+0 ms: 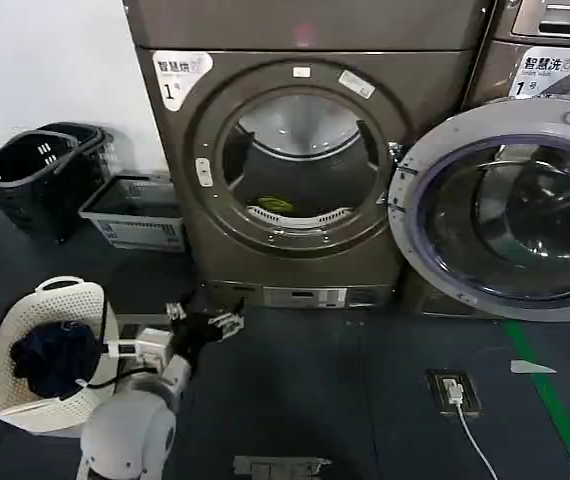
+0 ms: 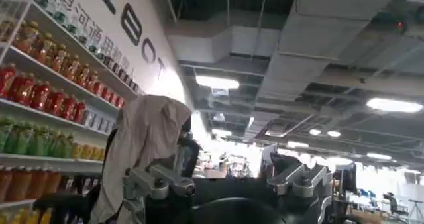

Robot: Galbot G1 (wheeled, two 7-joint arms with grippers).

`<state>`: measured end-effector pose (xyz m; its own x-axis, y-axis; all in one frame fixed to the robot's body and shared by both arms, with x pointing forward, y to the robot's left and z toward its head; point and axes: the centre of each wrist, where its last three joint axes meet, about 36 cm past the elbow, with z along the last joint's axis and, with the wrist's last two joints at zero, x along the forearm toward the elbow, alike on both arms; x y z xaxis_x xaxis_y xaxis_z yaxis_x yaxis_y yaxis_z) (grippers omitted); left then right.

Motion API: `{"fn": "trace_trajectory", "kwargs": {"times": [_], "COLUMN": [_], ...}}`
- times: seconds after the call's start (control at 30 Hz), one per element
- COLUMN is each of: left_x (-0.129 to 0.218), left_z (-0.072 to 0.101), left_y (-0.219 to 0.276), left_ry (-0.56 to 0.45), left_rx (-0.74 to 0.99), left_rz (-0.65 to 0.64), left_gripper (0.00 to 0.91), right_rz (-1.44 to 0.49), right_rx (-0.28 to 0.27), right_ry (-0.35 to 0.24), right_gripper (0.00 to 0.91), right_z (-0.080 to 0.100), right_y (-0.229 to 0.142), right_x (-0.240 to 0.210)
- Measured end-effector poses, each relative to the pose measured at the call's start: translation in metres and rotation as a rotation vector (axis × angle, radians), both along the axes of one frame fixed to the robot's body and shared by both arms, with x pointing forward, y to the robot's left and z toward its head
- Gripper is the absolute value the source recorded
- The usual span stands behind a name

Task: Grasp the clothes from the dryer.

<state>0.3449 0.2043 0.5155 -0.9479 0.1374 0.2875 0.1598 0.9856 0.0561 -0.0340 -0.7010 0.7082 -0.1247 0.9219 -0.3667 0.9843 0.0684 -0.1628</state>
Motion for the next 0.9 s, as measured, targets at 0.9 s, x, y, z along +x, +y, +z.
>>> {"fn": "trace_trajectory", "kwargs": {"times": [0.9], "left_x": [-0.0033], "left_z": [-0.0010], "left_y": [0.0018], "left_ry": [0.007], "left_rx": [0.006], "left_rz": [0.003], "left_gripper": [0.907], "right_rz": [-0.014], "right_rx": [0.000], "right_ry": [-0.009], "right_gripper": [0.907], "right_z": [-0.0066], "right_y": [-0.0015], "right_x": [-0.0075]}}
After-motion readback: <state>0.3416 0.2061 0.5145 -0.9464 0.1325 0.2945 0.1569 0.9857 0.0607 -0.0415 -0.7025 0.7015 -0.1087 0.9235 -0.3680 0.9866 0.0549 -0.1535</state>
